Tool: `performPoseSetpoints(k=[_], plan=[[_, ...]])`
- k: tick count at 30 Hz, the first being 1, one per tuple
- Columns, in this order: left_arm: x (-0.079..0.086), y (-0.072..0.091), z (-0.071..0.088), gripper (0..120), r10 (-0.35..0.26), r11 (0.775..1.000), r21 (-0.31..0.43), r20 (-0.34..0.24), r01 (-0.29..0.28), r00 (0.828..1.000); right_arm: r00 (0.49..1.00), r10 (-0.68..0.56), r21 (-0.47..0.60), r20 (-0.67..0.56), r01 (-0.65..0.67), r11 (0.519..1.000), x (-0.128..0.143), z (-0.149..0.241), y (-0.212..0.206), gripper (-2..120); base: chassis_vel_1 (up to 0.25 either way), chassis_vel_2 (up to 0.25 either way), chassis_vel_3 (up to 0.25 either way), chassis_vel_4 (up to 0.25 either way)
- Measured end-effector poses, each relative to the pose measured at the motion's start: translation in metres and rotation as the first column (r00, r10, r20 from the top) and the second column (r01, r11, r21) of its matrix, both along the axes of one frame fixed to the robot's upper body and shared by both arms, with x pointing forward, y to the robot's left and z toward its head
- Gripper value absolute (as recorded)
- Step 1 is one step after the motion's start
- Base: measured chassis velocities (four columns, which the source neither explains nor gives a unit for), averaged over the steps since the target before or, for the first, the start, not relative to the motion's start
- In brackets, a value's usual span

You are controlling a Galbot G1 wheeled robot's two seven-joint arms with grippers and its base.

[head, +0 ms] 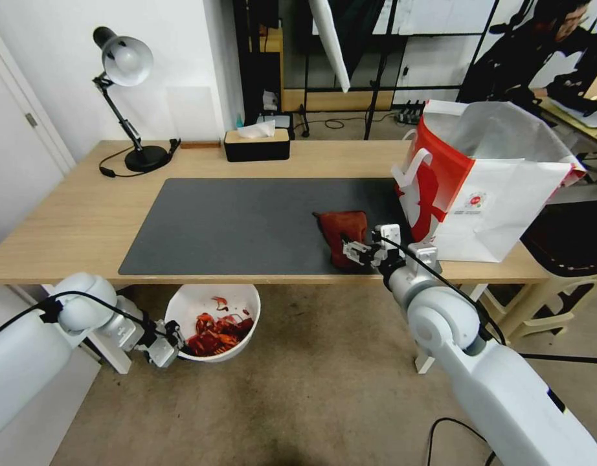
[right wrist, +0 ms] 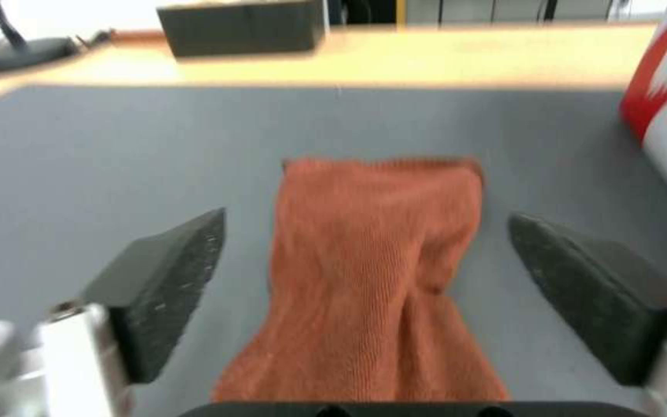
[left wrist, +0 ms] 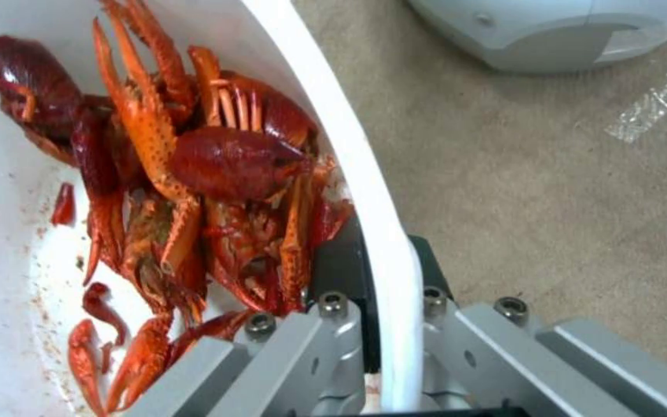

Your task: Sweep shrimp from table into container with towel, then put container into takeout bag.

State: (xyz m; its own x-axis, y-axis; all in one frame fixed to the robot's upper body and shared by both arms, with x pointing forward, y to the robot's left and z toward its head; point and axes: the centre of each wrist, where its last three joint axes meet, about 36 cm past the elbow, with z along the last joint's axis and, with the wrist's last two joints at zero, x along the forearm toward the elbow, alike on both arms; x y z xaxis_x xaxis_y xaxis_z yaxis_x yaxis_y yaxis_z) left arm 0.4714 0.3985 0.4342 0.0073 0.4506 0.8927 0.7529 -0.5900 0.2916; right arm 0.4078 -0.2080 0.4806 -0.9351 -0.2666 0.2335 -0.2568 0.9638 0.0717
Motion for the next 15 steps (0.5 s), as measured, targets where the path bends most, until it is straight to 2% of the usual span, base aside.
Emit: performPoseSetpoints(k=[4,5,8,9,11,15], plan=[[-0.017,-0.017,-0.006,0,-0.061,0.998,-0.011,-0.01,0.061,0.998,0.979,0.01,0.004,0.202,-0.011,1.0,-0.03,-0.017,-0.005,100,0.0,0.0,0.0,0.0],[-0.017,-0.017,-0.006,0,-0.061,0.998,-0.011,-0.01,0.061,0.998,0.979,0.01,0.004,0.202,-0.011,1.0,-0.03,-0.017,-0.005,100,0.0,0.0,0.0,0.0],[-0.026,-0.025,-0.005,0,-0.094,0.995,-0.02,-0.002,0.094,0.996,0.957,0.013,0.007,0.29,-0.016,1.0,-0.057,-0.035,-0.009,100,0.0,0.0,0.0,0.0],[-0.026,-0.025,-0.005,0,-0.094,0.995,-0.02,-0.002,0.094,0.996,0.957,0.013,0.007,0.29,-0.016,1.0,-0.057,-0.035,-0.009,100,0.0,0.0,0.0,0.0],[-0.03,-0.033,-0.003,0,-0.13,0.991,-0.026,0.007,0.13,0.991,0.935,0.005,0.01,0.354,-0.009,1.0,-0.08,-0.048,-0.015,100,0.0,0.0,0.0,0.0],[-0.043,-0.042,-0.001,0,-0.17,0.985,-0.034,0.007,0.17,0.986,0.928,0.005,0.017,0.372,-0.012,1.0,-0.105,-0.064,-0.018,100,0.0,0.0,0.0,0.0]])
